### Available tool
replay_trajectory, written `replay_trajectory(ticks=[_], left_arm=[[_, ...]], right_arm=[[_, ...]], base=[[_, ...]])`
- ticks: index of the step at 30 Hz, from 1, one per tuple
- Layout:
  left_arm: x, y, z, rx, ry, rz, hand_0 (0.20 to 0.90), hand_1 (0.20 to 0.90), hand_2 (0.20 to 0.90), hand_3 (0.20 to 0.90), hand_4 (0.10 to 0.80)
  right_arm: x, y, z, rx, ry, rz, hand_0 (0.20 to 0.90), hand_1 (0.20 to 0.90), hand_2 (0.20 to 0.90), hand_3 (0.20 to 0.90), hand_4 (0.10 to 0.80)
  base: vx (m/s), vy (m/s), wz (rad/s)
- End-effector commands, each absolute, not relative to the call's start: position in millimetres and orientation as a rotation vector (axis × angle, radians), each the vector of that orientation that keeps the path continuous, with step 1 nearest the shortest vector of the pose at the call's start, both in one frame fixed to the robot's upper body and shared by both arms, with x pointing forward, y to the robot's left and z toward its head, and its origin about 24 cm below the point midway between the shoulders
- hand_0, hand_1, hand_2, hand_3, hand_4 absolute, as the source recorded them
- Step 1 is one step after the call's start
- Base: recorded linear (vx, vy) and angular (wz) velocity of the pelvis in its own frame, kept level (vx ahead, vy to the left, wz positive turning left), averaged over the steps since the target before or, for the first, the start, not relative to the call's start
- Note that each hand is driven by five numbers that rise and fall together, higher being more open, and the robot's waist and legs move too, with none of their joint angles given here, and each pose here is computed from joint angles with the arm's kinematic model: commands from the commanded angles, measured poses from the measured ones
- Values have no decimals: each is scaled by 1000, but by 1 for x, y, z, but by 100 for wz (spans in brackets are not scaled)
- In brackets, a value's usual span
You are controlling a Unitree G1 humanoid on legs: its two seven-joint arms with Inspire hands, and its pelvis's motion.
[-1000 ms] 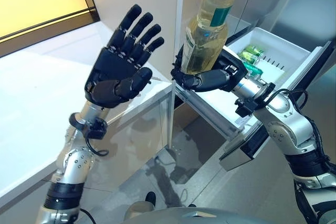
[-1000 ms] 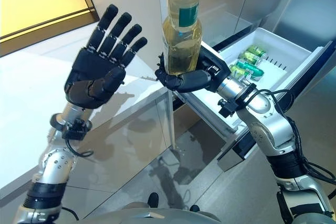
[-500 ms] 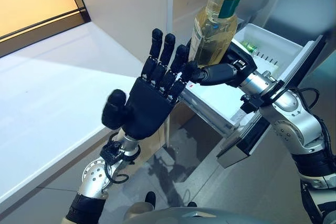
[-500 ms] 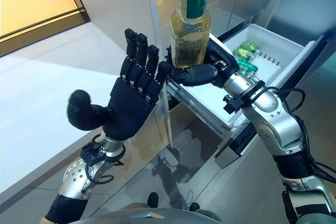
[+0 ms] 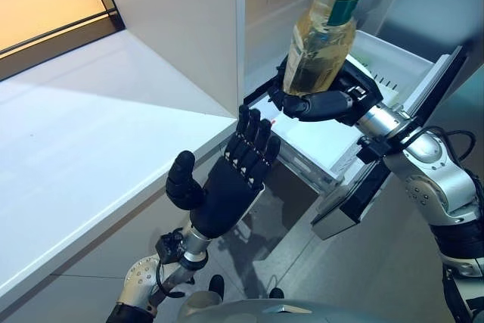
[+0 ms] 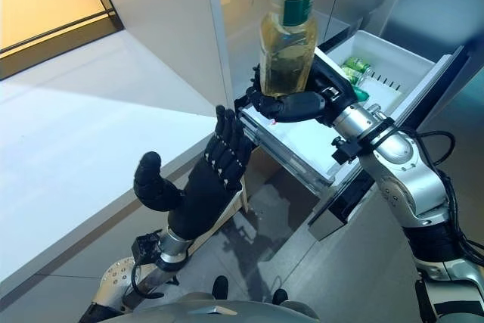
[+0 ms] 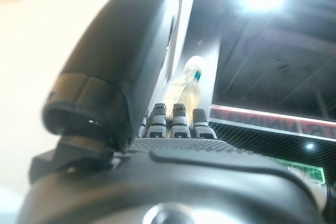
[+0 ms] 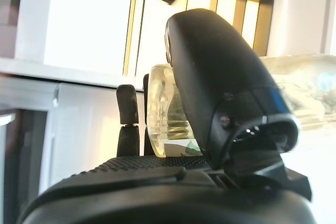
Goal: Put drinks into fridge and close the fridge
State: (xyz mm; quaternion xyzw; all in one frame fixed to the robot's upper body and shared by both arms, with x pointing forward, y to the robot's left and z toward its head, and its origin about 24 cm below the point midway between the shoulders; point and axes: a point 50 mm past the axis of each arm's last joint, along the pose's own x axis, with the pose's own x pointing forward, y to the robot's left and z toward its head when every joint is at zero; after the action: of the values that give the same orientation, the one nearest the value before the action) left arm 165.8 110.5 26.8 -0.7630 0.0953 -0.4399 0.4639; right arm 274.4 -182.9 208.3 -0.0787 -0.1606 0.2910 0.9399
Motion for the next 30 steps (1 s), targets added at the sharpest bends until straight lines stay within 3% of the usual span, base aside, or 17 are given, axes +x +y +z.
replay_trajectory(ticks=[1,10,18,30], left_arm=[[149,110,10,-1873,319,-1137,900,900,900,900,800],[84,136,-92,-1609,779,-658,900,900,900,900,800],[69,184,-139,-1146,945,-103,900,900,900,900,800],[48,214,-162,-591,1097,89,900,900,900,900,800]], right_arm=[[252,-197,289,-103,-789,578,300,300,300,200,100],[249,-215,283,-94,-725,559,300,300,300,200,100],[244,-227,270,-3,-608,585,300,300,300,200,100],[230,-241,243,23,-570,504,300,300,300,200,100]], base=[[0,0,0],[18,12,-6],[16,25,-10],[8,5,-8]])
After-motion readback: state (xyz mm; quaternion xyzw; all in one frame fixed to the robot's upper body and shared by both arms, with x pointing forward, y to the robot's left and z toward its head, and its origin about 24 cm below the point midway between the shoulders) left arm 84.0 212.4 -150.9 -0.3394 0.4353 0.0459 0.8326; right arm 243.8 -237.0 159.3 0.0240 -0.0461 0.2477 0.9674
